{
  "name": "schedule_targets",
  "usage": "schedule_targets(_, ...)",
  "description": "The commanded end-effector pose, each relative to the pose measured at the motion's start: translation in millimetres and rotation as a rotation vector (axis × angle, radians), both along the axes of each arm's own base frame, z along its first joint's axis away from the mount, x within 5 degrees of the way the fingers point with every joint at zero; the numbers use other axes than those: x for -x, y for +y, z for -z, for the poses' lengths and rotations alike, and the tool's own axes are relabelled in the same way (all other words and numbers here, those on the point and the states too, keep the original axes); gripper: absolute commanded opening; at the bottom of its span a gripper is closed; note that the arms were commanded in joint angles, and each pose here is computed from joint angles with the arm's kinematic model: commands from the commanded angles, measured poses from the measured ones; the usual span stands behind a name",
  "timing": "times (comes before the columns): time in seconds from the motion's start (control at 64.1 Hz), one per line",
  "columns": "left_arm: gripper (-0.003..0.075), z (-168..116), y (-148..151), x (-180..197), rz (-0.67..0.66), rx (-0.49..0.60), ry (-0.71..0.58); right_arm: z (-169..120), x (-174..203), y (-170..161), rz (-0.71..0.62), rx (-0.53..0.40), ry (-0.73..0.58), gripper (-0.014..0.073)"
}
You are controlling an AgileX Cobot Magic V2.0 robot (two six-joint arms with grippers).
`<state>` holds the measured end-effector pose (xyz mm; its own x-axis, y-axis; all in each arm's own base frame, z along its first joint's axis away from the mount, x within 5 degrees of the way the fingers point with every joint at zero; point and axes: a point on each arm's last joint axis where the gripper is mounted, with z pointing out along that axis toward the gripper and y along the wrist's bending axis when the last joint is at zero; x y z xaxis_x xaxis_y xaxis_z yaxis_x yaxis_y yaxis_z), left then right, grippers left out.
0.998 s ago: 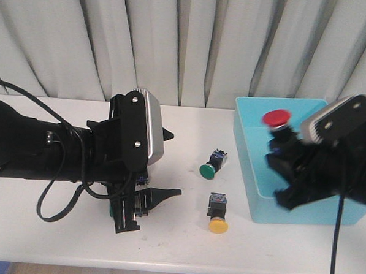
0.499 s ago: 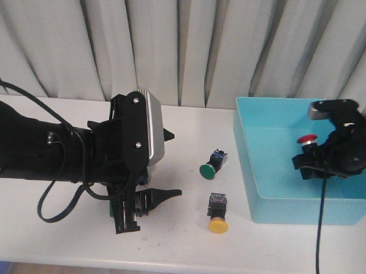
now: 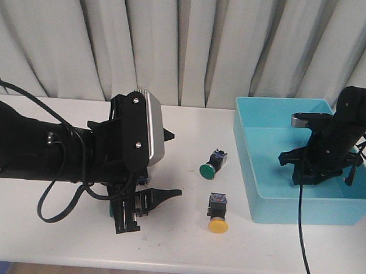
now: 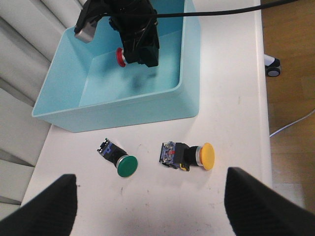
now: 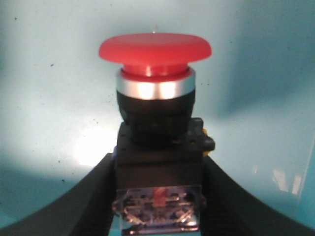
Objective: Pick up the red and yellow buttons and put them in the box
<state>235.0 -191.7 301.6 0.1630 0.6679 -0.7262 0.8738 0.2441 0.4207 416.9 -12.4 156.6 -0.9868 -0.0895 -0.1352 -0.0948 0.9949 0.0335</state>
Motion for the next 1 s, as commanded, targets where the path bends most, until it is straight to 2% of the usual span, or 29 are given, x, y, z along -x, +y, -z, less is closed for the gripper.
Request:
schedule_targets(0.0,0.0586,-18,1,0,-0.035,0.064,-0.042,-31,-3,-2,-0.001,0.010,-0.090,0.0340)
schedule_targets(0.156,0.0586,-18,1,0,-0.036,0.064,-0.042,-31,-3,-2,0.000,0.010,-0.091,0.0481)
schedule_targets(0.249,0.0586,-18,1,0,-0.036,0.064,-0.042,-31,-3,-2,0.005,0.003,-0.084,0.0522)
schedule_targets(0.437,0.0586,-18,1,0,-0.036,0.064,-0.042,-50,1,-1,0.003,0.004,-0.126,0.0508)
schedule_targets(0.655,0.0586,-18,1,0,-0.036,0.064,-0.042,-111,31,8,0.002,-0.044,-0.233,0.0455)
schedule_targets(0.748,0.0586,-19,1,0,-0.040,0.064,-0.048,-129,61,22,-0.035,-0.043,-0.284,0.0439)
schedule_targets(0.982,0.0586,-19,1,-1,-0.044,0.065,-0.051,-153,144,60,-0.147,-0.068,-0.463,0.0435)
